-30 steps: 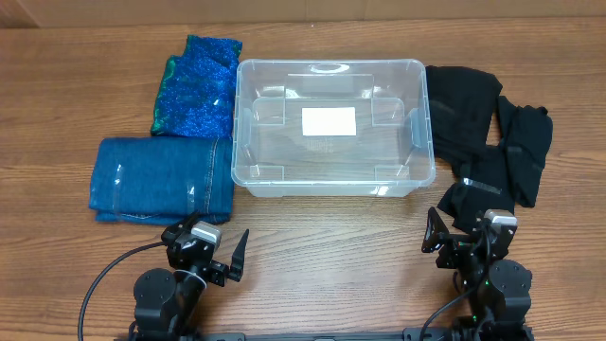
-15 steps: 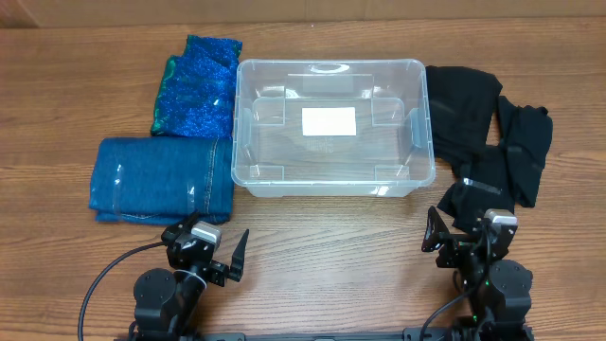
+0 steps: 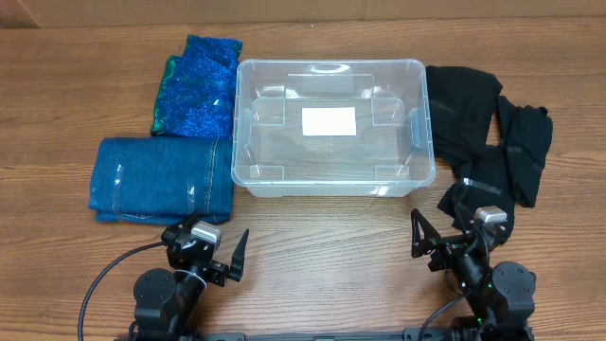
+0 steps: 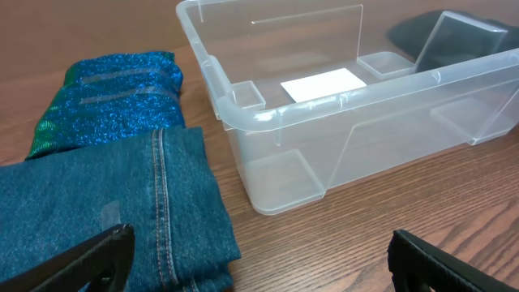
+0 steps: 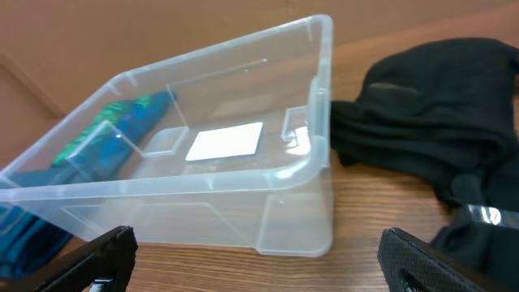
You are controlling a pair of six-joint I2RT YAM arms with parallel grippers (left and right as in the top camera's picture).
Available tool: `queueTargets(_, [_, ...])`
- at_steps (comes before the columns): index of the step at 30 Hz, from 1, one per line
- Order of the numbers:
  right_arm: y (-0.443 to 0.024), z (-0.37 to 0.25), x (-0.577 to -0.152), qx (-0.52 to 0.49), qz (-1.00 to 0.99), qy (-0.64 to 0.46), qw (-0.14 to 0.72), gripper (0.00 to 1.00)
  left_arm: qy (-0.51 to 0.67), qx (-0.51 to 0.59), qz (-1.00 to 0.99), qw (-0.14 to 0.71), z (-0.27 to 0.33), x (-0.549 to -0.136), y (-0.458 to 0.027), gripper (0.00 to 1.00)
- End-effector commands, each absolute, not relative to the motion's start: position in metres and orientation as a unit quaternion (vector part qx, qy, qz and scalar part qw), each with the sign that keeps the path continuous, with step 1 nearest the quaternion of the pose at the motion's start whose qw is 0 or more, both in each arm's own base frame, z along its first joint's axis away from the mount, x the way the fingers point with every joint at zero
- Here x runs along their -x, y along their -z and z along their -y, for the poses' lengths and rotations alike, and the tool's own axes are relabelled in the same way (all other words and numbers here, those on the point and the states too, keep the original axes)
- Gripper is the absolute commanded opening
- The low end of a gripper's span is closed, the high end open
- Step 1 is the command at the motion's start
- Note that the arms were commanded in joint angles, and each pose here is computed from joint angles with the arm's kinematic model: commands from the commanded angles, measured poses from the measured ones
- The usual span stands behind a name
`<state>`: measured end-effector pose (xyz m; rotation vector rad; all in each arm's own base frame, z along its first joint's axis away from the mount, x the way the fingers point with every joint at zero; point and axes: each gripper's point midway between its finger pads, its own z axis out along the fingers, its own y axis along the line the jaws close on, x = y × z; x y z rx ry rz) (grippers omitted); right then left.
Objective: Pack container
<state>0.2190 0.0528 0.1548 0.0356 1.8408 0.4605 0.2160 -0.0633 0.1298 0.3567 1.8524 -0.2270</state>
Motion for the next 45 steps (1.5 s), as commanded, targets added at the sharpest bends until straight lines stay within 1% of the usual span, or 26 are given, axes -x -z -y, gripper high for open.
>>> queueTargets(1, [-0.220,-0.054,-0.209,-0.010,-0.752,-0.210,0.624,1.00,0.105,-0.156,-0.790,0.584,0.066,-0.215,-0.130,1.00])
queueTargets(2, [-0.235,-0.050,-0.208,-0.037,-0.751,-0.218,0.622,1.00,0.105,-0.156,-0.790,0.584,0.066,-0.215,-0.130,1.00])
queueTargets(4, [-0.263,-0.049,-0.207,-0.051,-0.759,-0.223,0.610,1.00,0.105,-0.156,-0.790,0.584,0.066,-0.215,-0.130,1.00])
queueTargets(7, [-0.292,-0.043,-0.218,-0.075,-0.791,-0.205,0.571,1.00,0.105,-0.156,-0.790,0.584,0.066,-0.215,-0.130,1.00])
queueTargets(8, [-0.305,-0.035,-0.232,-0.101,-0.819,-0.182,0.536,1.00,0.105,-0.156,-0.790,0.584,0.066,-0.215,-0.130,1.00])
queueTargets(9, [-0.317,-0.036,-0.252,-0.105,-0.841,-0.176,0.500,1.00,0.105,-0.156,-0.790,0.584,0.066,-0.215,-0.130,1.00])
queueTargets(11, [-0.332,-0.051,-0.270,-0.088,-0.854,-0.207,0.469,1.00,0.105,-0.156,-0.790,0.584,0.066,-0.215,-0.130,1.00])
queueTargets(13, [-0.334,-0.052,-0.285,-0.084,-0.873,-0.199,0.437,1.00,0.105,-0.156,-0.790,0.584,0.066,-0.215,-0.130,1.00])
queueTargets(15, [-0.334,-0.033,-0.303,-0.121,-0.885,-0.168,0.416,1.00,0.105,-0.156,-0.790,0.584,0.066,-0.215,-0.130,1.00])
queueTargets(18, [-0.318,0.011,-0.333,-0.202,-0.895,-0.152,0.367,1.00,0.105,-0.156,-0.790,0.584,0.066,-0.215,-0.130,1.00])
queueTargets(21, [-0.275,0.056,-0.356,-0.270,-0.895,-0.190,0.301,1.00,0.105,-0.156,-0.790,0.584,0.066,-0.215,-0.130,1.00])
queueTargets(23, [-0.250,0.074,-0.365,-0.302,-0.889,-0.219,0.264,1.00,0.105,-0.156,-0.790,0.584,0.066,-0.215,-0.130,1.00])
queueTargets(25, [-0.225,0.080,-0.375,-0.309,-0.883,-0.268,0.228,1.00,0.105,-0.156,-0.790,0.584,0.066,-0.215,-0.130,1.00])
queueTargets(28, [-0.203,0.071,-0.382,-0.283,-0.892,-0.292,0.196,1.00,0.105,-0.156,-0.790,0.584,0.066,-0.215,-0.130,1.00])
queueTargets(31, [-0.190,0.070,-0.392,-0.267,-0.905,-0.266,0.197,1.00,0.105,-0.156,-0.790,0.584,0.066,-0.215,-0.130,1.00])
queueTargets(35, [-0.187,0.084,-0.413,-0.258,-0.907,-0.234,0.237,1.00,0.105,-0.156,-0.790,0.584,0.066,-0.215,-0.130,1.00])
queueTargets(37, [-0.180,0.089,-0.421,-0.262,-0.906,-0.228,0.242,1.00,0.105,-0.156,-0.790,0.584,0.066,-0.215,-0.130,1.00])
queueTargets(41, [-0.162,0.090,-0.424,-0.265,-0.910,-0.230,0.221,1.00,0.105,-0.156,-0.790,0.584,0.066,-0.215,-0.130,1.00])
queueTargets(45, [-0.160,0.091,-0.425,-0.266,-0.910,-0.228,0.222,1.00,0.105,-0.156,-0.790,0.584,0.066,-0.215,-0.130,1.00])
